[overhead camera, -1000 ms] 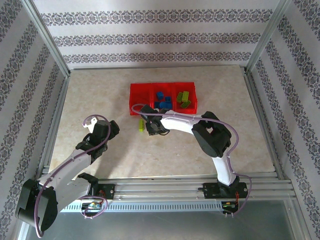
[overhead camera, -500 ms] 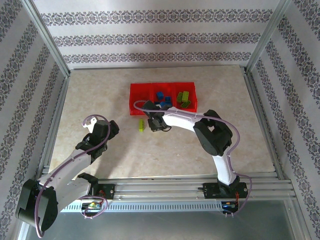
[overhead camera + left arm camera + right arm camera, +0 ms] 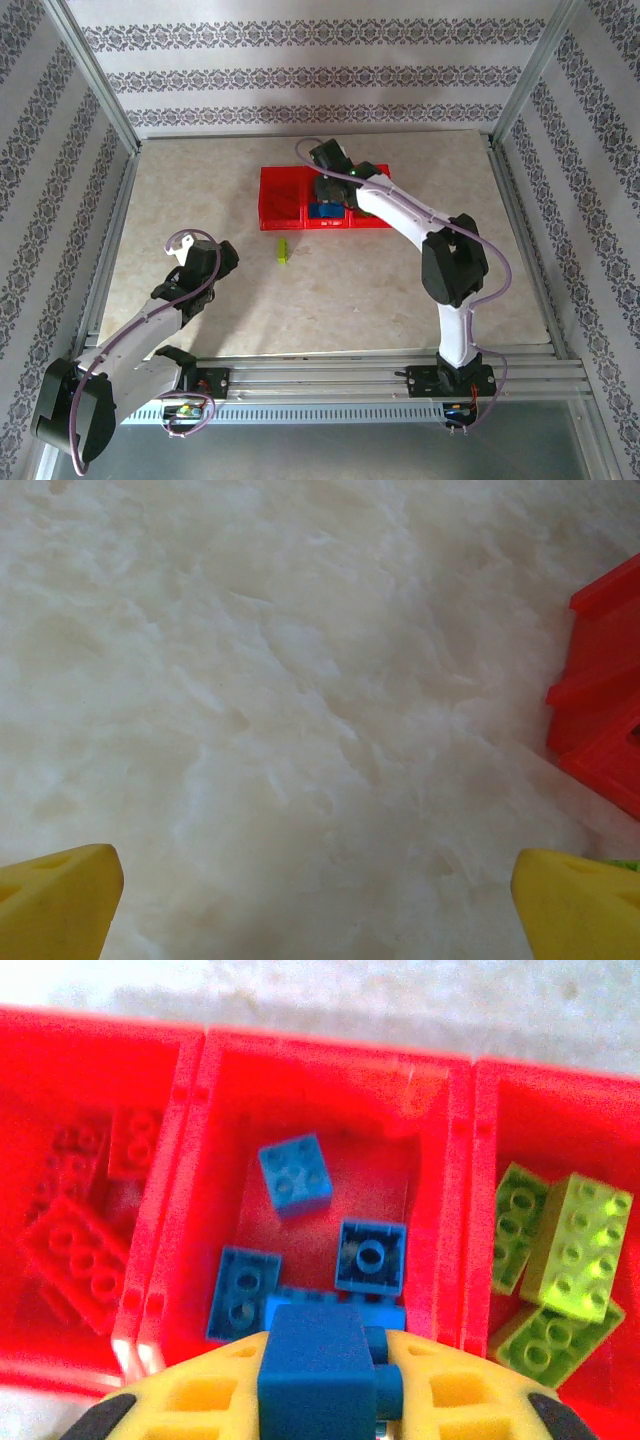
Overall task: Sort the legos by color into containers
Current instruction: Place the lego in the container, then pick up the lego from the center of the table.
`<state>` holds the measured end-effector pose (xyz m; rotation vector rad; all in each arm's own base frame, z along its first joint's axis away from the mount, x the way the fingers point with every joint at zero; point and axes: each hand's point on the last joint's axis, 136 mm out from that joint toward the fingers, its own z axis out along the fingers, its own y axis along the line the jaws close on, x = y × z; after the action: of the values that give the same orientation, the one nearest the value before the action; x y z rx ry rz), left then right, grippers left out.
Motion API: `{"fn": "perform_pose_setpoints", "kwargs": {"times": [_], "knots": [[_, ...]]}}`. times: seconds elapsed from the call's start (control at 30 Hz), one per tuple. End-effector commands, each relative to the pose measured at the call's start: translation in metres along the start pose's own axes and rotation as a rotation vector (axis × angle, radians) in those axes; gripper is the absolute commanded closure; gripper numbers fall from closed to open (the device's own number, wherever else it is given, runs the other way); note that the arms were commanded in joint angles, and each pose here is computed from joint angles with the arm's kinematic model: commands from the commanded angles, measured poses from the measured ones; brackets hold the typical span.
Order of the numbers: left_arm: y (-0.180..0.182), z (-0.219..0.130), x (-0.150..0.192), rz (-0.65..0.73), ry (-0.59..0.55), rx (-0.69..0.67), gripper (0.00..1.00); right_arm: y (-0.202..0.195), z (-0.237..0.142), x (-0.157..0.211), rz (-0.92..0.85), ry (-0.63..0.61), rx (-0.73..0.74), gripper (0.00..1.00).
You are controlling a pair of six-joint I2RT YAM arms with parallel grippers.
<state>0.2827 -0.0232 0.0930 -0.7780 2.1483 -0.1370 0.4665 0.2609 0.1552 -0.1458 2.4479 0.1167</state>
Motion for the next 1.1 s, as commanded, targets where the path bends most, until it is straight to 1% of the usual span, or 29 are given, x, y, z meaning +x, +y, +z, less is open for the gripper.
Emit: {"fn": "perform_pose_setpoints", "kwargs": {"times": [0.0,0.2,0.4,0.53,0.7,0.8,1.07], "knots": [[-0.008,-0.002,-0.015,-0.034,-0.034,0.028,0.0,-0.006,0.022,-0.005,-0.038,0.01,0.035,0.77],[-0.011,-0.002,-0.016,-0.034,-0.035,0.036,0.0,-0.006,0.042,-0.023,-0.041,-0.01,0.049,0.74],[-0.013,0.001,-0.013,-0.034,-0.022,0.048,0.0,-0.008,0.061,-0.022,-0.066,0.008,0.079,0.72],[-0.014,0.002,-0.011,-0.03,-0.012,0.048,0.0,-0.011,0.068,-0.017,-0.077,0.023,0.103,0.66],[-0.014,0.003,-0.011,-0.031,-0.01,0.049,0.0,-0.015,0.068,-0.016,-0.086,0.024,0.125,0.6],[-0.014,0.003,-0.011,-0.033,-0.009,0.05,0.0,-0.017,0.064,-0.017,-0.089,0.023,0.132,0.58],[-0.017,0.002,-0.014,-0.031,-0.013,0.054,0.0,-0.01,0.033,-0.021,-0.085,-0.004,0.097,0.53]]}}
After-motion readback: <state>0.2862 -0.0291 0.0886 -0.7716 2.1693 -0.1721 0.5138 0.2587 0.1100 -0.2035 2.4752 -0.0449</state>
